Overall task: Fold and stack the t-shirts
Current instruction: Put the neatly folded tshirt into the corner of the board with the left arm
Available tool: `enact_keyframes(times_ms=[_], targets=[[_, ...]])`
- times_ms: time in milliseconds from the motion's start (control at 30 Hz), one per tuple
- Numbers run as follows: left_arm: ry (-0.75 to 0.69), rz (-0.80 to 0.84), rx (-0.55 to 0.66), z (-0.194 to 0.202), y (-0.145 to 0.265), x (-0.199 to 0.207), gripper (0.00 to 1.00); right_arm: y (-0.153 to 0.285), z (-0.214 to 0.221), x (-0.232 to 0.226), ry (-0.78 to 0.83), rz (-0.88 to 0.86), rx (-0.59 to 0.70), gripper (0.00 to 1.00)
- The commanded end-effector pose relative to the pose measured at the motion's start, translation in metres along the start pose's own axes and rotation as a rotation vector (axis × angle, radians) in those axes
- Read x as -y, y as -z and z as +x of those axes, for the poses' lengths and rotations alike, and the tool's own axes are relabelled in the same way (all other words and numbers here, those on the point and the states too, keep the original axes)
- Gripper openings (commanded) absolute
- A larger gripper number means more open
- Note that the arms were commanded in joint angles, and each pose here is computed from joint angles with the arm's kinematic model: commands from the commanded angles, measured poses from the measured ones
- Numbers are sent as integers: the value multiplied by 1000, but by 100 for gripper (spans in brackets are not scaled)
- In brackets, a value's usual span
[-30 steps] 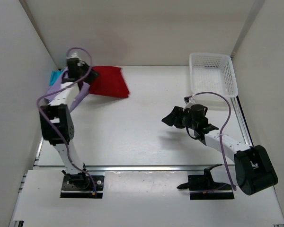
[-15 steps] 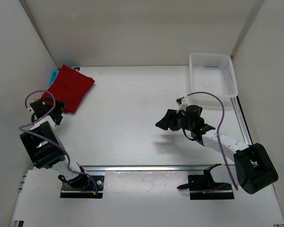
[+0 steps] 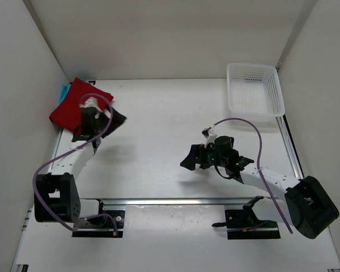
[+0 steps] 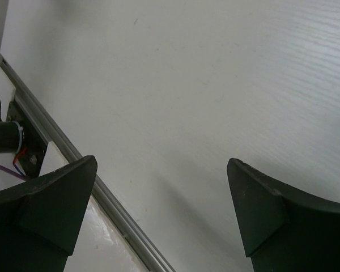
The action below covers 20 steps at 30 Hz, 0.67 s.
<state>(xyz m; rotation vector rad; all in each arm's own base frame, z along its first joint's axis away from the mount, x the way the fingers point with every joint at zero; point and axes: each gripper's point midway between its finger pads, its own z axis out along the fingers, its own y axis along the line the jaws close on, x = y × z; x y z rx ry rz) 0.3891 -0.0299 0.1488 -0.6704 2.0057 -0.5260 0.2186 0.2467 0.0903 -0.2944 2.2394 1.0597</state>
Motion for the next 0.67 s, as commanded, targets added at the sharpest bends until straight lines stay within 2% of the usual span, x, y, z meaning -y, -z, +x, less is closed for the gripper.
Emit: enact_keyframes(times_ms=[0,133,200,233,300,333,367,400,500,633], targets=[[-213,70,-225,71,8,38,99,-3,14,2,49,13,-26,99],[-254,159,-347,120,26,47,99,1,31,5,66,30,-35,99],[-265,200,-324,138,46,41,98,5,37,7,67,33,-18,99],[-275,254,-284,138,60,53,98,8,42,7,67,25,-6,99],[-279,258,-316,170,75,32,99,13,47,11,63,31,29,99],[-286,290,-287,167,83,36,99,15,56,19,43,50,28,99],[-268,272,-314,178,87,23,99,18,59,22,30,49,41,99],[-249,259,-306,180,89,11,99,20,51,19,40,36,78,99],[-219,305,-295,181,97,6,99,26,42,27,45,56,135,99],[-227,291,-273,174,97,2,99,29,36,35,65,73,179,99]])
